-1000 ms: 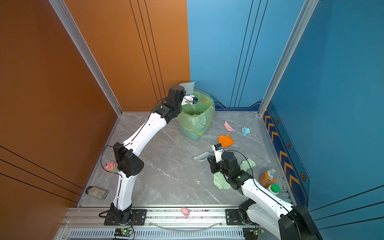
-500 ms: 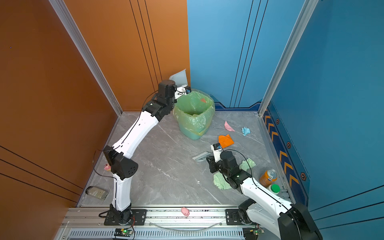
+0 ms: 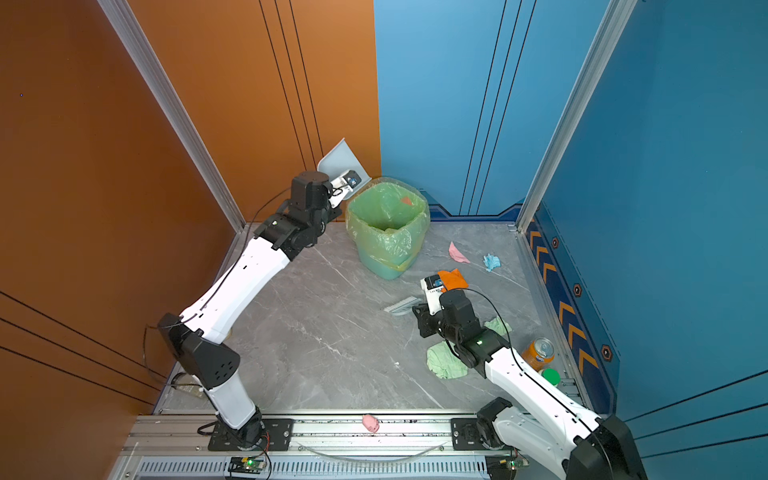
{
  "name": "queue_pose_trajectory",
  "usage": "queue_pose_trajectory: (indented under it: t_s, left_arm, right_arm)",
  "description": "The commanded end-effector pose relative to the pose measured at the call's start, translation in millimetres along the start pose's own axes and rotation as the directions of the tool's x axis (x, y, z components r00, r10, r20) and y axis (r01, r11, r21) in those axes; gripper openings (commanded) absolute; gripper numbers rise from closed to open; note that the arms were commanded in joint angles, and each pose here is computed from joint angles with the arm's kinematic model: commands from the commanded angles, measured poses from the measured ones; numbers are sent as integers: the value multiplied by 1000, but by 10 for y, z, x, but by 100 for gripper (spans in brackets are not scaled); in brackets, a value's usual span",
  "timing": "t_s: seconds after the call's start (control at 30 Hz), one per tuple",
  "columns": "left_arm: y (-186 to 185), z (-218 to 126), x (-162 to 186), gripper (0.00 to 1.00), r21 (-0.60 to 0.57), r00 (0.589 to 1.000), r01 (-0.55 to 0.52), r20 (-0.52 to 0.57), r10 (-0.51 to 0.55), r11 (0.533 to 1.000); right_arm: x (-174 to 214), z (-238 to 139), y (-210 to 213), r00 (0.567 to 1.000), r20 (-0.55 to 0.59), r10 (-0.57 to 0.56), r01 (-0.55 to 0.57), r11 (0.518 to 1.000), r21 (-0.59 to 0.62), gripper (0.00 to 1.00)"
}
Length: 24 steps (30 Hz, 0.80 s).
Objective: Sweep away the paper scraps from the table
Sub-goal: 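Lower the empty dustpan with the left gripper while the right gripper nears the green scrap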
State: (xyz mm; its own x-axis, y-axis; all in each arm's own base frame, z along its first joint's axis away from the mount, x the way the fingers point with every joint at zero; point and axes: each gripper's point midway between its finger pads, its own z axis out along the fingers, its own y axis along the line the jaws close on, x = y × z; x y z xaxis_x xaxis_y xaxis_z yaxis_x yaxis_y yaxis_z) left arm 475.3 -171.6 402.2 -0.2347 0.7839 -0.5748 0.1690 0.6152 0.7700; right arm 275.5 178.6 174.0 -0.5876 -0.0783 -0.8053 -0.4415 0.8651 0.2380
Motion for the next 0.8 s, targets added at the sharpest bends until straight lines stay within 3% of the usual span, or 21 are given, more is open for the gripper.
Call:
queue_pose_trajectory:
  t_s: [0.0, 0.47, 0.63, 0.77]
  left_arm:
    - [-17, -138, 170, 0, 37, 984, 177, -2, -177, 983]
    - [-637, -502, 1103, 0, 126, 922, 379, -130, -364, 917]
    - [-805, -596, 1454, 0, 129, 911, 391, -194, -363, 911]
    - [-952, -657, 1700, 0, 155, 891, 416, -268, -367, 896]
  right_arm:
    - [41, -154, -80, 997, -79, 12, -6, 997, 75, 0]
    - [66, -534, -141, 939, -303, 165, -95, 968, 233, 0]
    - [257, -817, -123, 832, -511, 216, -74, 956, 283, 0]
    - [434, -957, -106, 755, -612, 237, -51, 951, 305, 0]
